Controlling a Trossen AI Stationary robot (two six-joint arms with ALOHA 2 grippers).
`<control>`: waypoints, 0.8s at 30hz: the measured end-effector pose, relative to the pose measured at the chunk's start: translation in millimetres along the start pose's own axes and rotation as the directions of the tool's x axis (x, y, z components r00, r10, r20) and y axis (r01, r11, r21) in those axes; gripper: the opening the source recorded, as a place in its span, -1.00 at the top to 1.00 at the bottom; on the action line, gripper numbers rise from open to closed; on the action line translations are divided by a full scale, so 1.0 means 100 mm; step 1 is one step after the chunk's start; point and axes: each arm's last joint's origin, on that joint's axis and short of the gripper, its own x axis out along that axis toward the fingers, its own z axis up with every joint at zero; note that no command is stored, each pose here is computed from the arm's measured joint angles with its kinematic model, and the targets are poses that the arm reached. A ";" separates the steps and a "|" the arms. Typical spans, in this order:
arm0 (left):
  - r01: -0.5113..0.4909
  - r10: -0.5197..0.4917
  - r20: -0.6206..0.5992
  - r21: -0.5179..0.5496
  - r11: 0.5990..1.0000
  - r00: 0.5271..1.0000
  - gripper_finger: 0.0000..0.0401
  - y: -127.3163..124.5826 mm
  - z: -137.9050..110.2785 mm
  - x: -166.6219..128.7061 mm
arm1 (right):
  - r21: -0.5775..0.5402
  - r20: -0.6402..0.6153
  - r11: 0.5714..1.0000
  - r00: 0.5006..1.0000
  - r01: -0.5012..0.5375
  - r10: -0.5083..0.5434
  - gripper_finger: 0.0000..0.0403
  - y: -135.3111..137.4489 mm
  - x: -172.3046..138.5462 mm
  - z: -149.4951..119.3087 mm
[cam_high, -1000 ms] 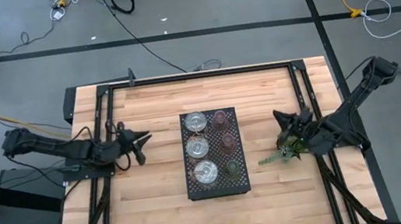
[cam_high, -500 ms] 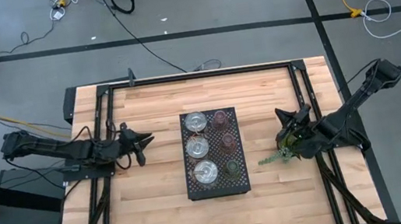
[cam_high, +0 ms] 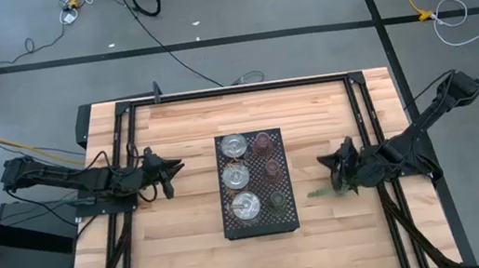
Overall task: Pick & Place candle stick holders
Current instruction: Return to Home Position
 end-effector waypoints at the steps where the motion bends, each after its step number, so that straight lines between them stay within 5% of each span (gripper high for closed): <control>1: 0.000 0.000 0.000 0.000 1.000 1.000 0.63 0.00 0.00 0.00 | 0.011 -0.027 0.999 0.999 -0.040 0.040 0.97 0.02 0.00 0.00; 8: 0.000 0.000 0.001 -0.001 1.000 1.000 0.63 0.00 0.00 0.00 | 0.086 -0.110 0.971 0.967 -0.222 0.231 0.97 0.10 -0.02 0.03; 15: 0.045 -0.039 0.093 -0.067 0.997 0.995 0.63 0.02 0.10 -0.08 | 0.181 -0.055 0.923 0.934 -0.339 0.354 0.97 0.08 -0.10 0.10; 24: 0.156 -0.087 0.309 -0.204 0.967 0.947 0.63 0.08 0.19 -0.20 | 0.335 0.167 0.780 0.848 -0.529 0.503 0.97 0.03 -0.29 0.37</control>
